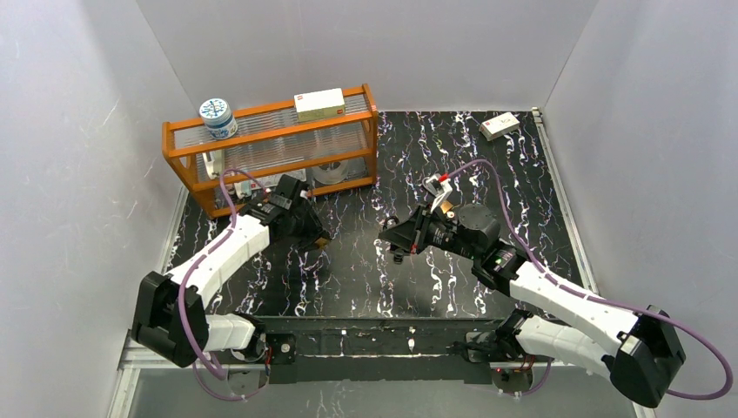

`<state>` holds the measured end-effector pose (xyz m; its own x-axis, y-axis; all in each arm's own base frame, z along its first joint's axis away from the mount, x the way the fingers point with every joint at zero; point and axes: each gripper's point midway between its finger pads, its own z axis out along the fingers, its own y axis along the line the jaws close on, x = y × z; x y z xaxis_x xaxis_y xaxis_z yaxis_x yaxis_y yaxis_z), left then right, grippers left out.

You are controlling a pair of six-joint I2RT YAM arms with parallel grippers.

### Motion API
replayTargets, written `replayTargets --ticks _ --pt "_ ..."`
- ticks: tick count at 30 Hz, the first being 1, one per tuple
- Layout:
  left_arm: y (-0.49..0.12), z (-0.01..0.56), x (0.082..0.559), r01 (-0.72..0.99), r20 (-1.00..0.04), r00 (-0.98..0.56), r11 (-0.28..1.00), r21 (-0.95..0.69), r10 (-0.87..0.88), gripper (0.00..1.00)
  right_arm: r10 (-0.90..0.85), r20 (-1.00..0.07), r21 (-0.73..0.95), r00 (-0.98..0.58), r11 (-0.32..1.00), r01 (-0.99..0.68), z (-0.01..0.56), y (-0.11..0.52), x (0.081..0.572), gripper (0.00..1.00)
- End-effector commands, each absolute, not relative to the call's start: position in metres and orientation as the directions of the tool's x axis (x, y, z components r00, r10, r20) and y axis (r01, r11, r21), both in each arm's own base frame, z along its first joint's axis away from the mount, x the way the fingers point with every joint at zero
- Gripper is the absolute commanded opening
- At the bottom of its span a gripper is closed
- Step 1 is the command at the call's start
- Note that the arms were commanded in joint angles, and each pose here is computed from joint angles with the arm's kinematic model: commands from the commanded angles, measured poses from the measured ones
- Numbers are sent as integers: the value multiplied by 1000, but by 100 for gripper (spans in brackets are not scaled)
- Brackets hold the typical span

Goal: Unlock with the key

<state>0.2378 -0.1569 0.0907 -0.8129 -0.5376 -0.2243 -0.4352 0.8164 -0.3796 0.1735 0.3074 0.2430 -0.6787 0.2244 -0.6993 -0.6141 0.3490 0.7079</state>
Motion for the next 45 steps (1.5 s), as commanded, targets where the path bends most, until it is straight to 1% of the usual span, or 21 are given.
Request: replayTargets --ticks 1,6,9,12,15,20,23,28,36,41,45 --pt "-188 140 224 -309 -127 -893 794 -523 -432 6 292 -662 742 -690 387 -548 242 303 186 1" --pt "-213 169 220 -291 -51 -902 690 -663 -430 5 276 -661 745 -698 352 -567 248 307 182 1" --pt "-223 182 219 -273 -29 -906 638 -720 -422 4 266 -668 742 -695 310 -594 254 310 176 1" --pt "-231 196 221 -244 -29 -909 587 -772 -416 3 246 -674 738 -696 264 -621 258 312 168 1" --pt "-234 206 222 -221 -43 -908 563 -797 -416 3 229 -681 732 -695 214 -647 262 314 159 1" --pt "-236 214 221 -198 -51 -907 532 -823 -417 2 214 -729 674 -650 55 -737 281 315 135 1" --pt "-238 218 222 -186 -56 -906 516 -836 -418 2 207 -745 649 -635 5 -760 287 315 128 1" --pt "-240 224 222 -166 -65 -910 503 -848 -410 2 190 -758 631 -624 -33 -775 289 316 122 1" --pt "-242 231 221 -134 -80 -914 484 -865 -397 0 177 -753 636 -634 -51 -770 288 320 122 1" --pt "-243 235 220 -119 -87 -917 473 -873 -390 0 183 -745 643 -641 -56 -764 290 321 123 1" --pt "-246 238 220 -118 -74 -918 446 -888 -389 0 170 -715 685 -679 -29 -728 284 325 129 1"
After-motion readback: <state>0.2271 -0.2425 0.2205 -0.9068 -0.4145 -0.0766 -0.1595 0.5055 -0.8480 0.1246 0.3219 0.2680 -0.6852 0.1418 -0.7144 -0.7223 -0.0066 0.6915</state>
